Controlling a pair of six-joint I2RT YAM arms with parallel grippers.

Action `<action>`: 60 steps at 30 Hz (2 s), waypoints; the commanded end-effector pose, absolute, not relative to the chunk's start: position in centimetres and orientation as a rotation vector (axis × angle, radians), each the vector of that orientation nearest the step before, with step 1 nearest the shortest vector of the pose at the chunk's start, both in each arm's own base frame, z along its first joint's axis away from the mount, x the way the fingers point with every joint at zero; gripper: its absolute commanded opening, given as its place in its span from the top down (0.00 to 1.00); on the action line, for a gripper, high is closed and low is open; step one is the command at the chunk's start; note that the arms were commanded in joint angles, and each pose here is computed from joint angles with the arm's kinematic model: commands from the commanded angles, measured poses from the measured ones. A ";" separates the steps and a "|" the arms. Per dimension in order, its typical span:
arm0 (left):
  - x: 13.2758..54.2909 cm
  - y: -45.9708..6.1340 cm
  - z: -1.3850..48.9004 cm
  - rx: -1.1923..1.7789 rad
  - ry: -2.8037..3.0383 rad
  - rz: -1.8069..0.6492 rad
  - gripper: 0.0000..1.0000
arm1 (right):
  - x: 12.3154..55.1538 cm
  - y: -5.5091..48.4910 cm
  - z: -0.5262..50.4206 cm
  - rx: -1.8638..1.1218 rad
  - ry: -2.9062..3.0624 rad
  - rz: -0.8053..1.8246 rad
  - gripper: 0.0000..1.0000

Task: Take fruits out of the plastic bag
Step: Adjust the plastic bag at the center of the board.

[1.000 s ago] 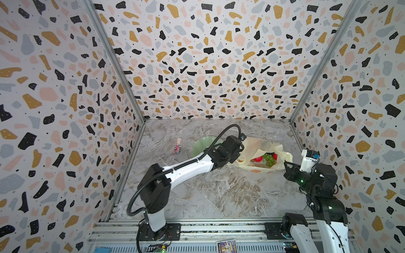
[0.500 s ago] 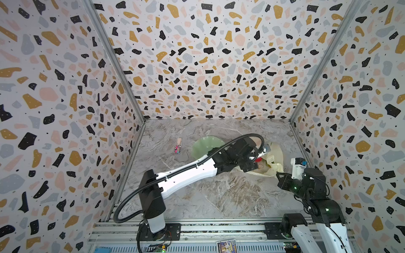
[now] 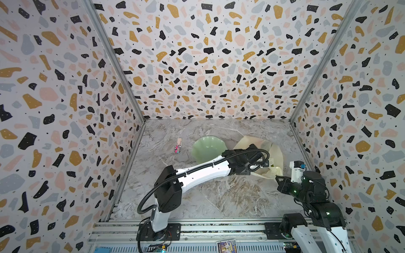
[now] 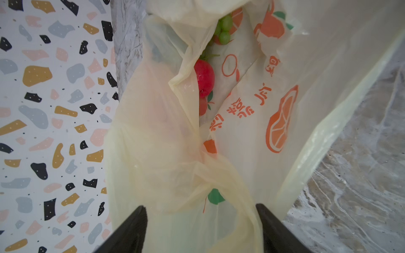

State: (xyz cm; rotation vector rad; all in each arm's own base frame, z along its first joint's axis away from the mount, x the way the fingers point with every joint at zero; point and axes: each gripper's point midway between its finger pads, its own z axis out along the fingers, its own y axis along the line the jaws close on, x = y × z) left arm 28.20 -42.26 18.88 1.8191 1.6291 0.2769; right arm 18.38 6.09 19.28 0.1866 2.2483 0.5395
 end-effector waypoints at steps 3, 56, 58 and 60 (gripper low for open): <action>30.6 -40.7 20.2 1.755 1.685 0.334 0.46 | 17.6 6.2 18.8 0.187 2.273 0.545 1.00; 52.9 -39.0 46.3 0.118 1.385 -0.415 1.00 | 42.4 -0.2 41.5 0.145 1.770 0.269 1.00; 53.1 -39.1 46.7 0.106 1.366 -0.417 1.00 | 43.5 -0.2 43.5 0.114 1.734 0.267 1.00; 53.1 -38.9 47.3 0.092 1.344 -0.426 1.00 | 44.0 -0.3 45.9 0.094 1.694 0.250 1.00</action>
